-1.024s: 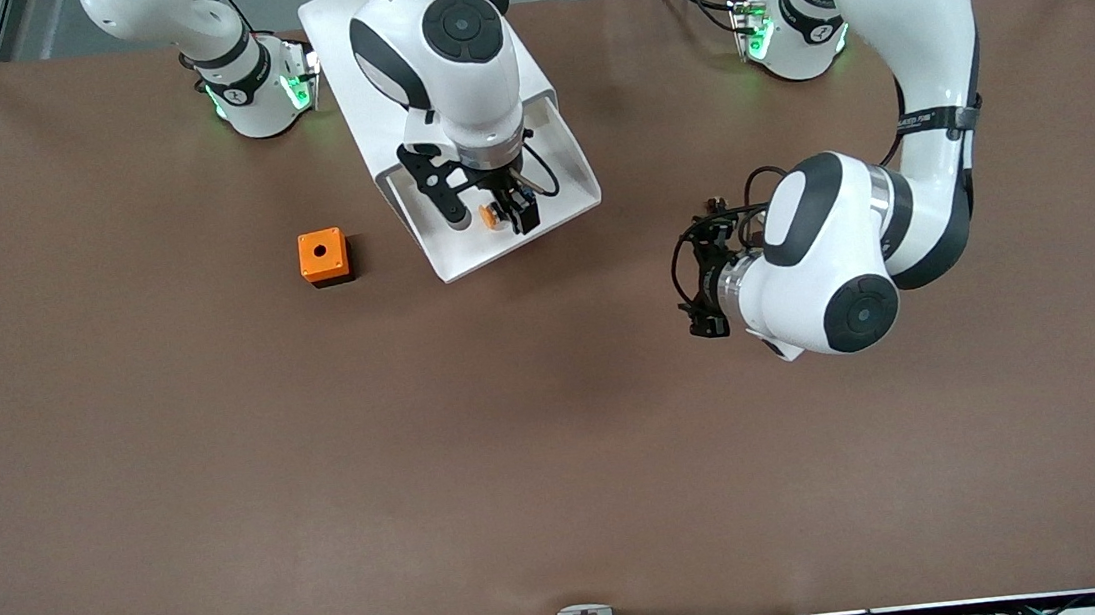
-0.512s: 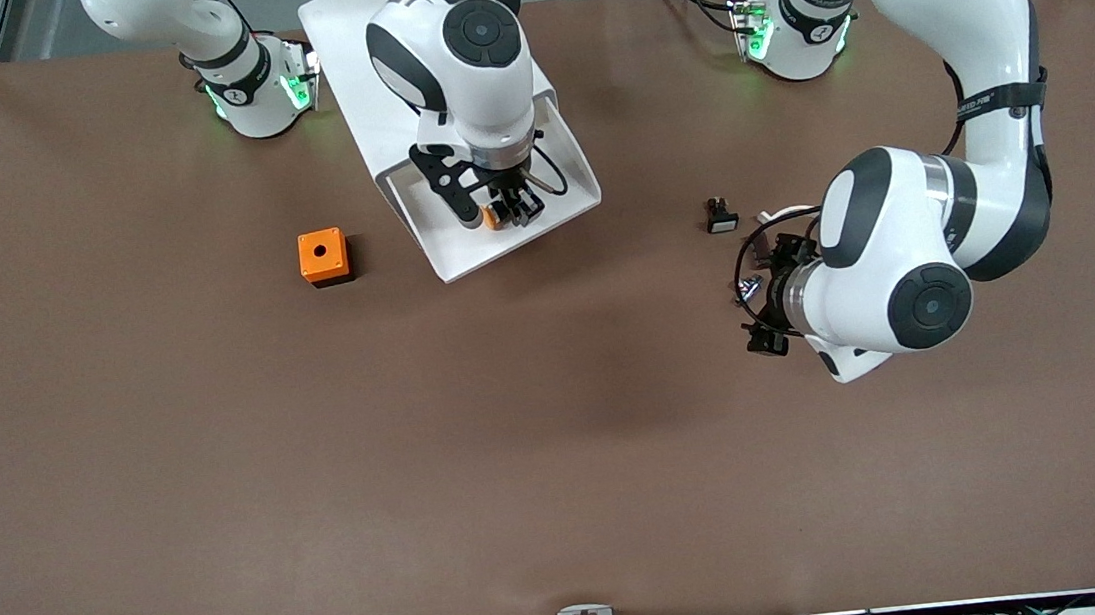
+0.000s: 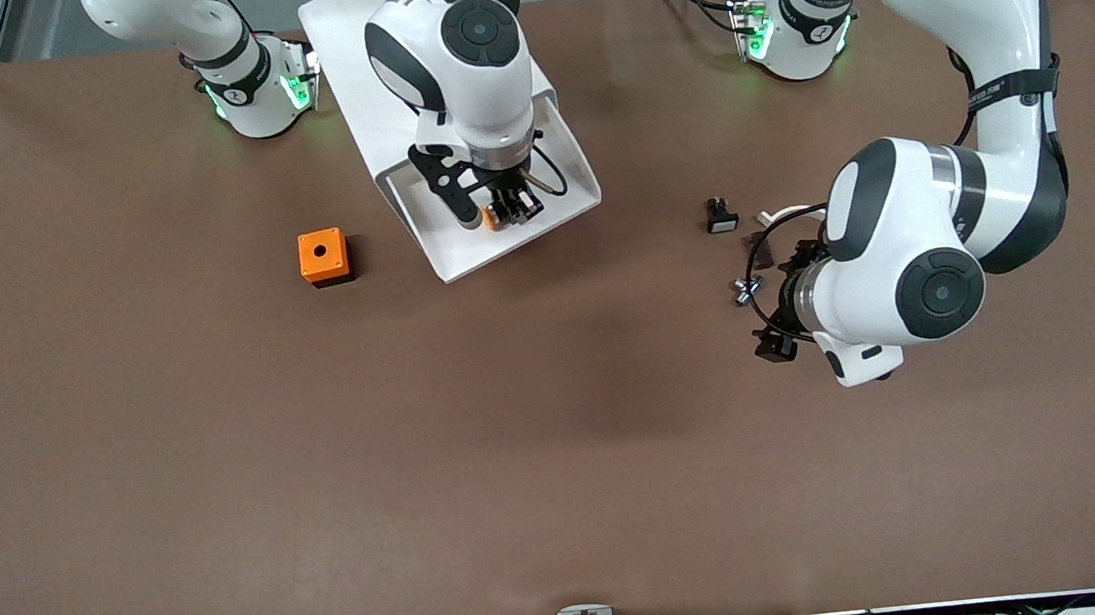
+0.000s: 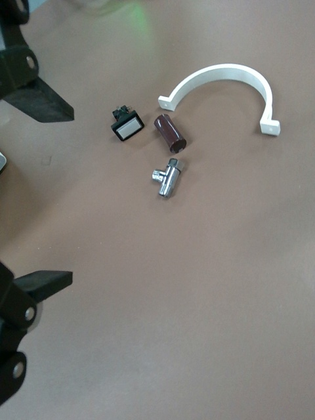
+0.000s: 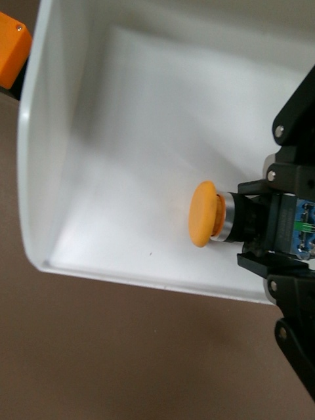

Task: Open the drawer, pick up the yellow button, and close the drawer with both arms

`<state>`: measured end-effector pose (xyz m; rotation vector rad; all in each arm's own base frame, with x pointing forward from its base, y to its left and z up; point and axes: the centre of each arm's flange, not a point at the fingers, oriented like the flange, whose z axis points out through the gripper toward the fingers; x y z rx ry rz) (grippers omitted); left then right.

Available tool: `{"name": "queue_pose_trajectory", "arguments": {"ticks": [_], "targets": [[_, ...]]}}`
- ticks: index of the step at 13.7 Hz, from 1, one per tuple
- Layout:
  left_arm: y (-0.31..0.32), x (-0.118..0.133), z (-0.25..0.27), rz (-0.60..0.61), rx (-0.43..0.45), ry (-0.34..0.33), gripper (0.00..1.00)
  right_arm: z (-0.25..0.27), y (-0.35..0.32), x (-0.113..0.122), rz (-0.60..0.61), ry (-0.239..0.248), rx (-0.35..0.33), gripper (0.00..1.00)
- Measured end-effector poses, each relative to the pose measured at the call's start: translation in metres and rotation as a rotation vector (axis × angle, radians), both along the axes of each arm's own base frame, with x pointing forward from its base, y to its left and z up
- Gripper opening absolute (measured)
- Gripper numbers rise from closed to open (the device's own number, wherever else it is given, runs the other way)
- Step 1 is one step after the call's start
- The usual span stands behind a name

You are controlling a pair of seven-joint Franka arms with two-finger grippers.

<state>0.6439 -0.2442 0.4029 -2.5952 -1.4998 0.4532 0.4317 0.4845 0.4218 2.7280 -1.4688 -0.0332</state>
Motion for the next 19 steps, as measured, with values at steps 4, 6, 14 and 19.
{"name": "queue_pose_trajectory", "arguments": {"ticks": [4, 6, 14, 19], "targets": [[-0.023, -0.006, 0.001, -0.057, -0.019, -0.025, 1.00, 0.049, -0.049, 0.052, 0.108, 0.022, 0.024, 0.40], [-0.048, -0.013, 0.002, -0.120, -0.038, -0.052, 1.00, 0.062, -0.103, 0.096, 0.193, 0.019, 0.049, 0.40], [-0.191, -0.078, -0.016, -0.452, -0.121, -0.159, 1.00, 0.041, -0.389, 0.207, 0.629, 0.072, 0.110, 0.40], [-0.265, -0.141, -0.048, -0.573, -0.147, -0.134, 1.00, -0.034, -0.525, 0.227, 0.785, 0.080, 0.141, 0.40]]}}
